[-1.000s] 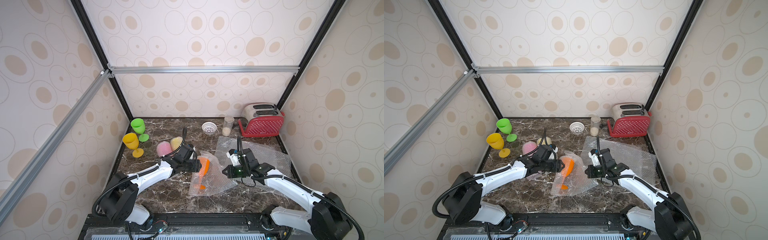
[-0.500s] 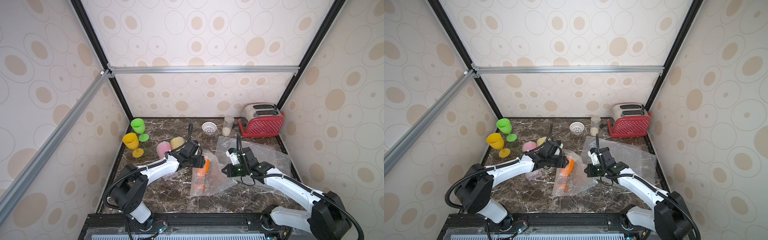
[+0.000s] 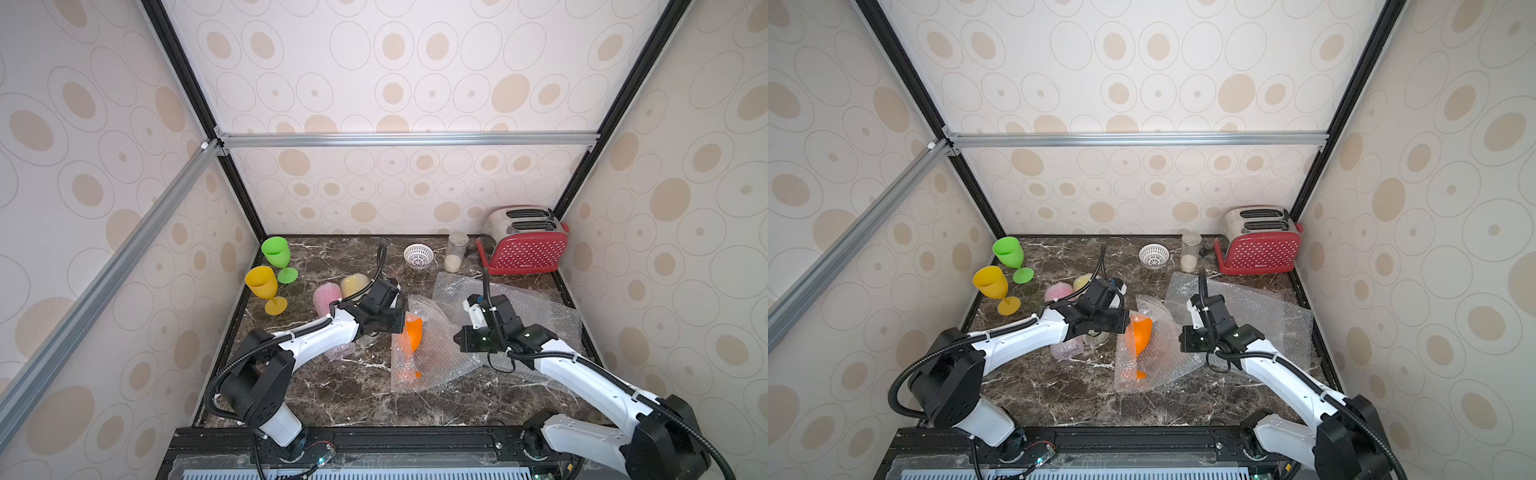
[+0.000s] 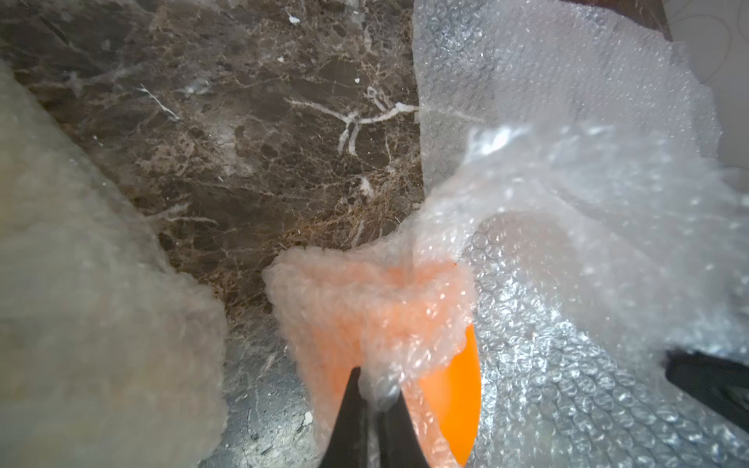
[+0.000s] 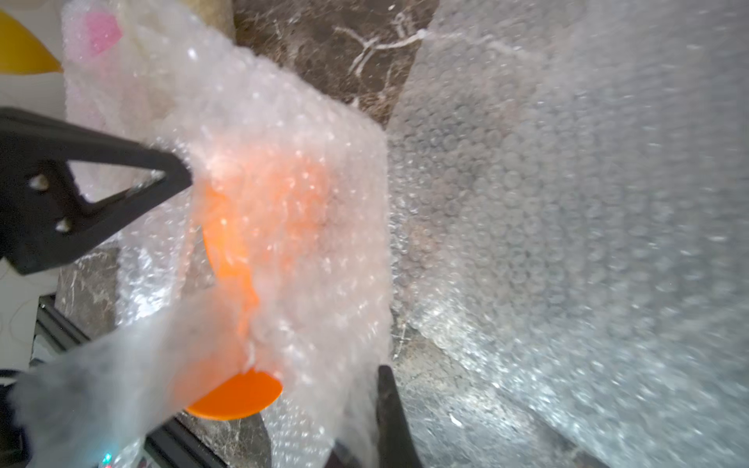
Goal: Unpack wine glasses from bubble wrap
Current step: Unwrap the bubble wrap at the center of the board.
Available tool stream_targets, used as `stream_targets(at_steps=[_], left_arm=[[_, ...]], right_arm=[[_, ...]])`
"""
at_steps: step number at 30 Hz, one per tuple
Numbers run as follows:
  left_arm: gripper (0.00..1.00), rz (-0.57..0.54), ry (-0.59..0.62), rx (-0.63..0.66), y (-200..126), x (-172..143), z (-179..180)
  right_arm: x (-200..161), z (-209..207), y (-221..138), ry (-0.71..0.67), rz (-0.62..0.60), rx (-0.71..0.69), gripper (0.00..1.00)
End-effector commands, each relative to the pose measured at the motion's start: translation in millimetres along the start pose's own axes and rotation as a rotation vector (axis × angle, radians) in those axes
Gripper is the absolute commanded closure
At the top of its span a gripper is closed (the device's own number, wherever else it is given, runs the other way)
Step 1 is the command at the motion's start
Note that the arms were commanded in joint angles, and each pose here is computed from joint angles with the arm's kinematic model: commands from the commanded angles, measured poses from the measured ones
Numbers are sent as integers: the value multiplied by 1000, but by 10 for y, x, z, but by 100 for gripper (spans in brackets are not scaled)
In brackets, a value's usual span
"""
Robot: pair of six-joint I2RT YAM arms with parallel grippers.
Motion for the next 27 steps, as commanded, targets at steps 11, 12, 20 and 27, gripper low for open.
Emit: stream_targets(at_steps=[11, 12, 20, 27], left_arm=[[96, -83, -216, 20, -325, -222, 561], [96, -80, -228, 18, -319, -251, 596], [82, -59, -254, -29, -256, -345, 635], [57, -50, -249, -24, -271, -382, 649]], right_arm=[[-480, -713, -297, 336, 71, -313, 100], [-495, -739, -292, 350, 83, -315, 100], [-466, -633, -121, 337, 100, -150, 92], [-499, -622, -176, 312, 97, -148, 58]])
Point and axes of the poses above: each gripper's point midway between its finger pads, its own y axis out along the fingers, its own z axis along the line the jaws close on, x = y × z, the point moved 7 cm from there along -y, back along the fingers, and after that the axes turned 7 degrees about -y, right-handed, at the moved point
